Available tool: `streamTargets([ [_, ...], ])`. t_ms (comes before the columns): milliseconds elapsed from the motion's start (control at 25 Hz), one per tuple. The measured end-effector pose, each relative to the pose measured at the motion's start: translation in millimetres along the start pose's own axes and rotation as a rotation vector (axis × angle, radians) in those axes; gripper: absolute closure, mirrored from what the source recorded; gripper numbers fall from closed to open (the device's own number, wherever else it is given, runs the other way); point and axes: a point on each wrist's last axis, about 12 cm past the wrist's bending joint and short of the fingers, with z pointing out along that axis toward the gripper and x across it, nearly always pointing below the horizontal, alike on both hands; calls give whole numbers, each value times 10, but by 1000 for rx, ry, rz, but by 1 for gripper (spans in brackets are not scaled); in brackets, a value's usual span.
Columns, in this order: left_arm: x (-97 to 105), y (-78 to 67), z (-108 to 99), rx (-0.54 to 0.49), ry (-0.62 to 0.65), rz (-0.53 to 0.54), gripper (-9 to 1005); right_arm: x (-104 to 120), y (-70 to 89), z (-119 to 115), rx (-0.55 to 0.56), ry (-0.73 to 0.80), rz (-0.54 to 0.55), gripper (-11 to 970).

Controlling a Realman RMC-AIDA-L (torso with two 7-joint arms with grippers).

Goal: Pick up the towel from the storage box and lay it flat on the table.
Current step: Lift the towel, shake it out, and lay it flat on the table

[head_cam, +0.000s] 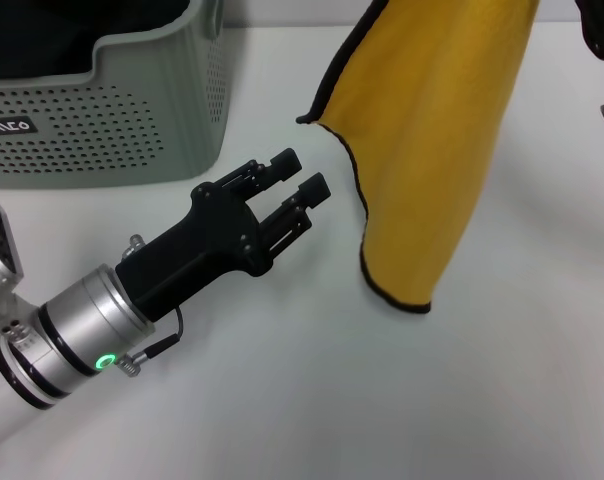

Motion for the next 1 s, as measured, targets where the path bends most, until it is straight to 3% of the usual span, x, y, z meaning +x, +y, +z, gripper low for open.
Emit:
streamTargets([
  [1000,42,16,-15,-73,-2,198,529,20,43,141,-71,-11,55,952],
])
